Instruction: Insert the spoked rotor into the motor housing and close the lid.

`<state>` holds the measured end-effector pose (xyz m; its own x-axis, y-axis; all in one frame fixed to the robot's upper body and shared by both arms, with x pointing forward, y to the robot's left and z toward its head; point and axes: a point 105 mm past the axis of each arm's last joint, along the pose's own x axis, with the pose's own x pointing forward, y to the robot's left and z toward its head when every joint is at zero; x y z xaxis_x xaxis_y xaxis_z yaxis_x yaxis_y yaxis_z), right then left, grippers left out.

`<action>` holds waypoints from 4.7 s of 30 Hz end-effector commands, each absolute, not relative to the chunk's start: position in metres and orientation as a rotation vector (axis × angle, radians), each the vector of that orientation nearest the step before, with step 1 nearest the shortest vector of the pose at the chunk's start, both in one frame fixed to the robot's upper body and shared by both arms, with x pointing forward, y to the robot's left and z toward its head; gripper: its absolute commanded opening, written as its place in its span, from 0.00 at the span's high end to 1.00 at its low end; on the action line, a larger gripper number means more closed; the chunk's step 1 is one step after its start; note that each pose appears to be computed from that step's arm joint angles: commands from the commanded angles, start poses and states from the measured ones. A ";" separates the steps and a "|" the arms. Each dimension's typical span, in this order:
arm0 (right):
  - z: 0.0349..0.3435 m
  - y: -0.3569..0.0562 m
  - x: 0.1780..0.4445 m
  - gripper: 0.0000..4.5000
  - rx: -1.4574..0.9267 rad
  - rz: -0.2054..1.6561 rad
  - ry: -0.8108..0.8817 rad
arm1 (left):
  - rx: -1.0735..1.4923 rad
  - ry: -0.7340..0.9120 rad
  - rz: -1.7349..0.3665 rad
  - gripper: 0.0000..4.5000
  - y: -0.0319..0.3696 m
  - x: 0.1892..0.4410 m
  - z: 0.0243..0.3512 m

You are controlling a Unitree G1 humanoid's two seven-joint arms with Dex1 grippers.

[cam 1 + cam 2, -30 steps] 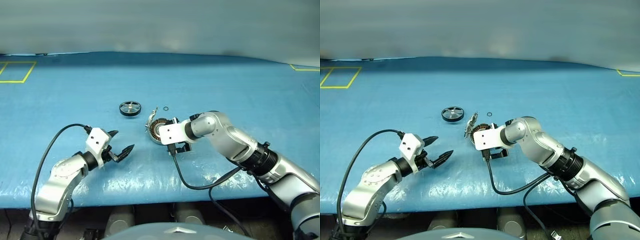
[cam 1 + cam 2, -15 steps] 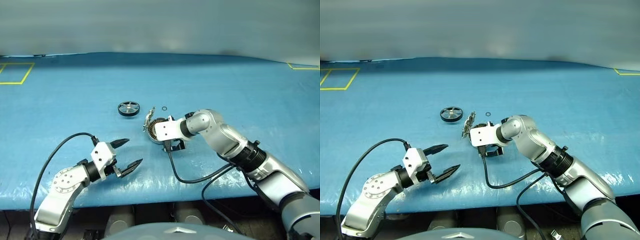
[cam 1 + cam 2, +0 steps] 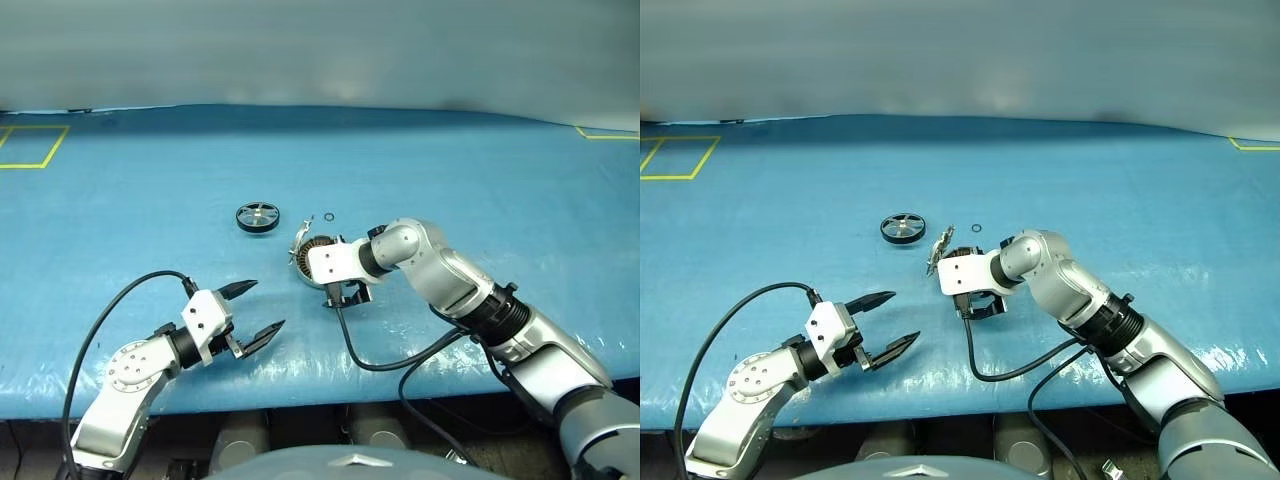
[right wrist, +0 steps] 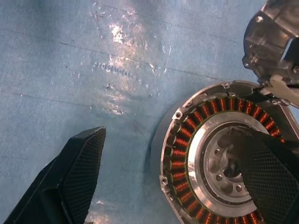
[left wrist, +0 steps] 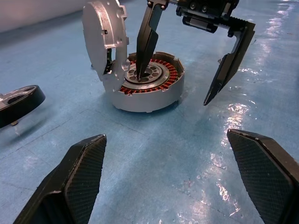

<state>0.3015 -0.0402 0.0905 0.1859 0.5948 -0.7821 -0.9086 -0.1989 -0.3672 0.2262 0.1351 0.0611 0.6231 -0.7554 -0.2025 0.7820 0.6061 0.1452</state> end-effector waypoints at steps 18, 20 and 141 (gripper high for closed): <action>0.097 -0.052 0.308 0.01 -1.063 1.380 0.397 | 0.221 0.098 -0.889 0.00 0.134 0.228 0.067; 0.096 -0.053 0.309 0.01 -1.056 1.376 0.407 | 0.219 0.100 -0.889 0.00 0.134 0.228 0.067; 0.061 -0.044 0.406 0.02 -0.070 0.402 0.282 | 0.186 0.069 -0.816 0.00 0.134 0.224 0.063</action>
<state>0.4054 -0.0469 0.0593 0.8821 0.3669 -0.2953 -0.3889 0.9211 -0.0172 0.2238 0.1354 0.0560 0.6805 -0.7140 -0.1646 0.7322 0.6715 0.1141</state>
